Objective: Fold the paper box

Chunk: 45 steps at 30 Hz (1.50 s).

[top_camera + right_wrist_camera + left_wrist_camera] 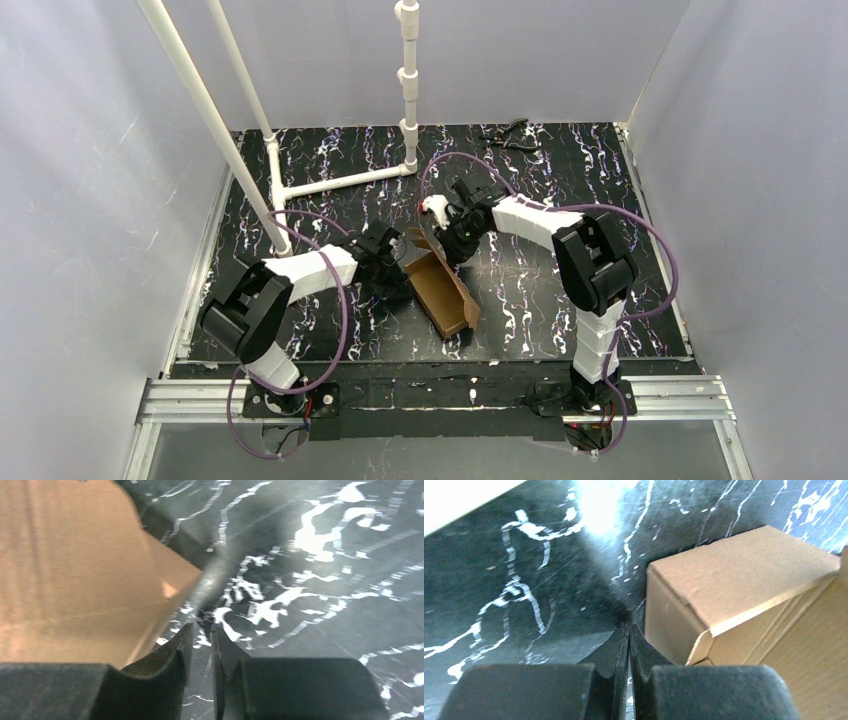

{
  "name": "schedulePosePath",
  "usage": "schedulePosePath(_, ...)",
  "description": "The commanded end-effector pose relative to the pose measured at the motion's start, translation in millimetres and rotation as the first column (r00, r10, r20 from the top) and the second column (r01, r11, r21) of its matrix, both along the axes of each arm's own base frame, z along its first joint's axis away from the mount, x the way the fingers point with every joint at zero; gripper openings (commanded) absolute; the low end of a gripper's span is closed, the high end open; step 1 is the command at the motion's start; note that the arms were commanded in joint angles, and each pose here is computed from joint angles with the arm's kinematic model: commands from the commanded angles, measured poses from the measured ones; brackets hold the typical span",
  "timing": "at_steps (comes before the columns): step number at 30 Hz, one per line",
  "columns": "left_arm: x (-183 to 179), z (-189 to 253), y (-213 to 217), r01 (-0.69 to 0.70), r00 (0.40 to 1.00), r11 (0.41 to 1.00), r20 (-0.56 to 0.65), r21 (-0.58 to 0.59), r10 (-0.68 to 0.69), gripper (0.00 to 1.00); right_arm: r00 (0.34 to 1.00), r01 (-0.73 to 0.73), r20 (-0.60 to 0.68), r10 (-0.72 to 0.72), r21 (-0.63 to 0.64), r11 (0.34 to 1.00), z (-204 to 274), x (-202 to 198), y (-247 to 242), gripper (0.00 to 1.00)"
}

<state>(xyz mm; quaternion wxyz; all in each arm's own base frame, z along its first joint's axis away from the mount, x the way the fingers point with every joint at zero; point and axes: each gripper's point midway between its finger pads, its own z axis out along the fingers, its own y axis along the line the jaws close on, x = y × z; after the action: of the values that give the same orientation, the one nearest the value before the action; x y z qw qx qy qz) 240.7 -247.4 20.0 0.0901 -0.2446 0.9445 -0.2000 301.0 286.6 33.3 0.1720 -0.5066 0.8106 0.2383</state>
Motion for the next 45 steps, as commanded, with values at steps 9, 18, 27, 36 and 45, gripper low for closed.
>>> schedulePosePath(9,-23.5,25.0,49.7,0.088,0.98,0.99,0.17,0.11,-0.106,0.16,0.97,0.098,0.215,-0.111,0.068,0.993,99.5,48.4,-35.0,0.52)
schedulePosePath(18,-1.2,59.4,34.0,0.296,0.86,0.946,0.394,0.134,-0.325,0.34,0.984,-0.086,0.176,0.034,0.297,0.951,198.8,-21.2,-22.6,0.98)
schedulePosePath(27,24.2,94.4,36.6,0.347,0.723,0.928,0.592,0.135,-0.356,0.93,0.984,-0.124,0.157,0.085,0.258,0.958,198.0,-57.5,-14.3,0.98)
schedulePosePath(36,24.5,94.3,18.8,0.376,0.758,0.927,0.579,-0.011,-0.3,0.95,0.979,-0.189,0.125,0.161,0.272,0.944,203.7,-87.5,4.8,0.99)
schedulePosePath(45,25.6,94.0,16.3,0.334,0.79,0.941,0.563,-0.062,-0.243,0.94,0.967,-0.195,0.194,0.167,0.135,0.971,181.6,-90.0,20.4,0.98)
